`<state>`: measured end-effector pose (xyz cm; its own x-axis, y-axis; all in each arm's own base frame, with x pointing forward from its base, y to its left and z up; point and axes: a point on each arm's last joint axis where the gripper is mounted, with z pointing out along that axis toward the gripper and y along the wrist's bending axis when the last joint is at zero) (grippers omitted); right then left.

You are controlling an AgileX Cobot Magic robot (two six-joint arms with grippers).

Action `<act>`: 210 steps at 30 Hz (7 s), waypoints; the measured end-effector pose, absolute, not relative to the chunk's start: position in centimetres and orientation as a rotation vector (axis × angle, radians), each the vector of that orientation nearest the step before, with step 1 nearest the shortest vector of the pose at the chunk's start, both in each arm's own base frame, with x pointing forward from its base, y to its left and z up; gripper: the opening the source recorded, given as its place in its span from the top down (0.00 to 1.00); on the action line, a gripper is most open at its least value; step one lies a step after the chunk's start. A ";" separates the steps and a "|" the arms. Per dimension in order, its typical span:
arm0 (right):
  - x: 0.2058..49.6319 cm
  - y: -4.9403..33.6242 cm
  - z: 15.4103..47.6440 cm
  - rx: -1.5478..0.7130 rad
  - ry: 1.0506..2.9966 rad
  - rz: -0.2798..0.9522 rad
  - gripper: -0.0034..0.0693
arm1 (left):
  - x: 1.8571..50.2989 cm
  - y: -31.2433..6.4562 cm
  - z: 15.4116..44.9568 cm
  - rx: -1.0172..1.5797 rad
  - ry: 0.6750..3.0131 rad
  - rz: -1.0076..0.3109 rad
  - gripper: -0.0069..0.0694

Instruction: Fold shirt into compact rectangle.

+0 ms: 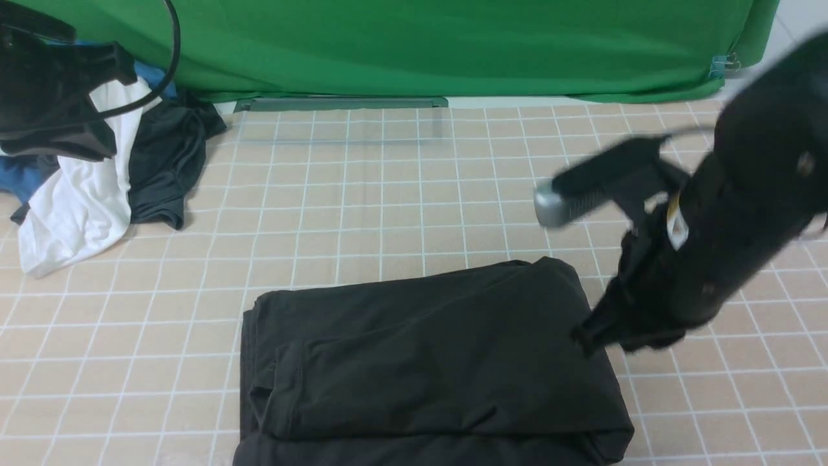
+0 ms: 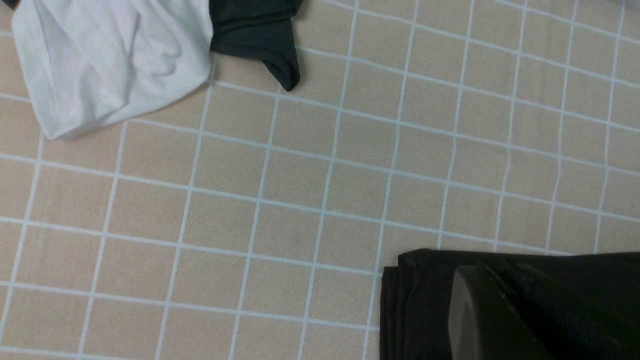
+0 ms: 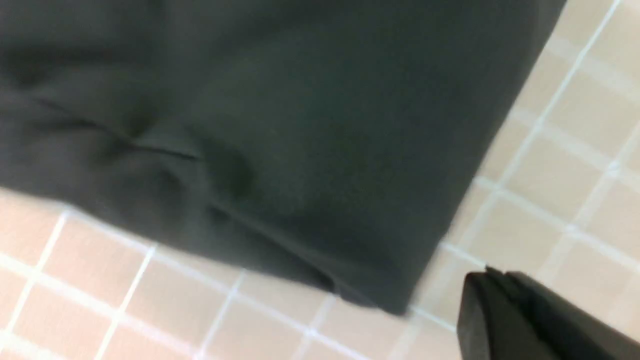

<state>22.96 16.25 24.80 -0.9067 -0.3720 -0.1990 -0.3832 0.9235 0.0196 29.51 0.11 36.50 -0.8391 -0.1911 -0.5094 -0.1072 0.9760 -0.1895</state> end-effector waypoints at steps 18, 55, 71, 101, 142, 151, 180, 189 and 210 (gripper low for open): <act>21.6 15.5 19.2 -0.536 2.963 0.100 0.92 | 29.3 0.1 36.4 -0.207 2.597 -0.199 0.89; 29.3 16.8 15.5 -0.435 2.671 0.024 0.92 | 29.0 0.0 36.2 -0.212 2.642 -0.223 0.89; 21.4 10.2 32.1 -0.512 2.431 -0.110 0.92 | 28.9 -0.1 36.2 -0.212 2.651 -0.226 0.89; 6.5 3.3 29.6 -0.424 1.588 0.348 0.90 | 29.5 -0.2 36.6 -0.240 2.570 -0.257 0.89; 5.6 -0.2 19.1 0.098 1.704 0.054 0.77 | 29.2 -0.2 36.5 -0.087 2.594 -0.212 0.89; 5.6 -0.2 19.1 0.102 1.705 0.051 0.73 | 25.9 -0.7 39.4 -0.048 2.539 -0.260 0.89; 5.6 -0.3 19.0 -0.071 1.722 -0.103 0.64 | 8.9 -3.1 35.9 -0.019 1.910 -0.517 0.89; 5.6 -0.3 19.0 -0.068 1.723 -0.100 0.63 | 5.7 -3.0 32.6 -0.091 1.559 -0.603 0.89; 5.6 -0.3 19.0 -0.065 1.724 -0.099 0.63 | 6.8 -1.4 31.2 0.090 1.639 -0.130 0.89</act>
